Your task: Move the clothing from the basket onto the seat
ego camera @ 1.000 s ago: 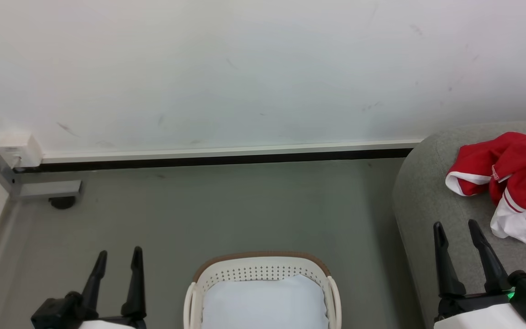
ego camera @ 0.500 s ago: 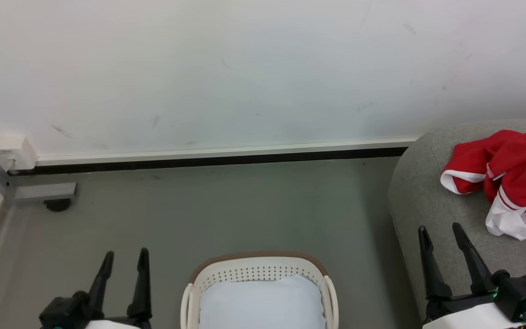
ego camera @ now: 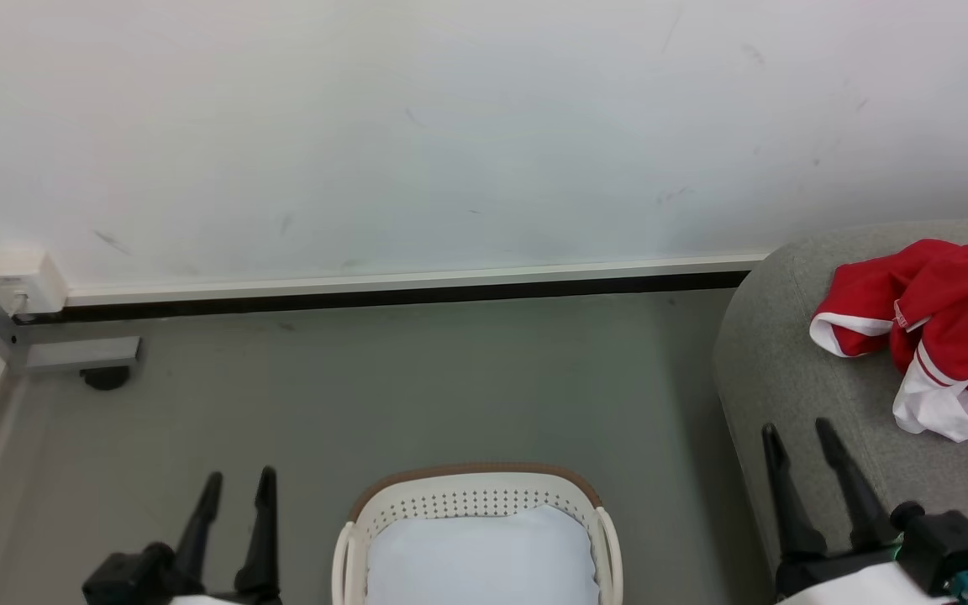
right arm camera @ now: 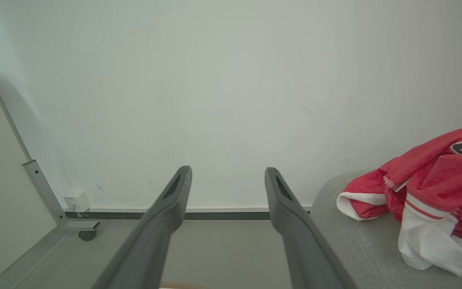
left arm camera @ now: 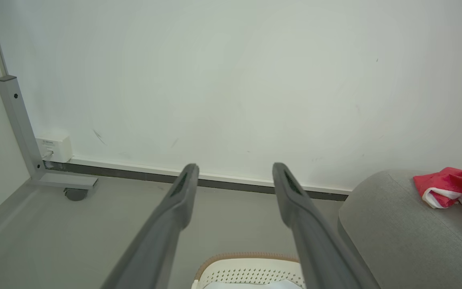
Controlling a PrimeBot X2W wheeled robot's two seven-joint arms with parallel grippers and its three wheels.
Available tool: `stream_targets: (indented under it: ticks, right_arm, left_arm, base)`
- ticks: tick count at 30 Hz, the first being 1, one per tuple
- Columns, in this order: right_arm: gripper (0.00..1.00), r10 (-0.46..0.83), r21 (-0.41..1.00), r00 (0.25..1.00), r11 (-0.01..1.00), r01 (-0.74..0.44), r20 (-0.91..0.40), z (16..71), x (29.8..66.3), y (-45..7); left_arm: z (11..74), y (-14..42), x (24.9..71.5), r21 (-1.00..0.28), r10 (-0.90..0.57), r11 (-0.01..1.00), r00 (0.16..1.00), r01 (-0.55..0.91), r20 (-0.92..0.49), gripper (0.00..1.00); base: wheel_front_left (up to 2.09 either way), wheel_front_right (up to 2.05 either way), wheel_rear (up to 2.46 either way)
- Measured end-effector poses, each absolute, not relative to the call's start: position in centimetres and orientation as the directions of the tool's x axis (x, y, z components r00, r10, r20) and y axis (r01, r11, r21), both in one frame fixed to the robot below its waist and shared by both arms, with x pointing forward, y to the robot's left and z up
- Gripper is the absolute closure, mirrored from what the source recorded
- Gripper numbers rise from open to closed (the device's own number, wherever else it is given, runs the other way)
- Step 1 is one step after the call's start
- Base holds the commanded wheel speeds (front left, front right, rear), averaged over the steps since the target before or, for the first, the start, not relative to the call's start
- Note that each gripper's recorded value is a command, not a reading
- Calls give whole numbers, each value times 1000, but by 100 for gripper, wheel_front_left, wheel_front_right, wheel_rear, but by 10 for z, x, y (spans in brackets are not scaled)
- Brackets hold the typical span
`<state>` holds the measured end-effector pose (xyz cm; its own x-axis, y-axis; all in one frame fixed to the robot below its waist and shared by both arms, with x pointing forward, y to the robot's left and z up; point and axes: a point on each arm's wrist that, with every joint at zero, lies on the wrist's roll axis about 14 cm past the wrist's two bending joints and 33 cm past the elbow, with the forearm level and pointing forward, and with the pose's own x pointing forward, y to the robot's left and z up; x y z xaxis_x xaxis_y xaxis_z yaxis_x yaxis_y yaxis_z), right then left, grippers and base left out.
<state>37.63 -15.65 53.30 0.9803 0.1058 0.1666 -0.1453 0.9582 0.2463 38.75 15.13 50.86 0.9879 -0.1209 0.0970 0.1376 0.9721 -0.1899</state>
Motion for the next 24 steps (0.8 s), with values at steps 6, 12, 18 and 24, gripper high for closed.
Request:
stream_targets:
  ticks: [6,12,18,24]
  right_arm:
    - [100,97,287,991,951,-119,88,508,367,-157]
    - [100,69,389,995,917,-91,70,505,369,-163]
    - [100,43,481,998,874,-63,53,503,370,-169]
    - [100,25,557,999,830,-41,37,501,371,-174]
  left_arm:
    - [486,152,379,-230,-113,966,993,114,20,100]
    - [483,158,379,-332,-83,940,997,77,-2,100]
    - [482,163,380,-429,-57,902,998,46,-15,100]
    - [481,168,381,-513,-39,858,999,18,-30,100]
  base:
    - [0,0,0]
    - [0,0,0]
    - [0,0,0]
    - [0,0,0]
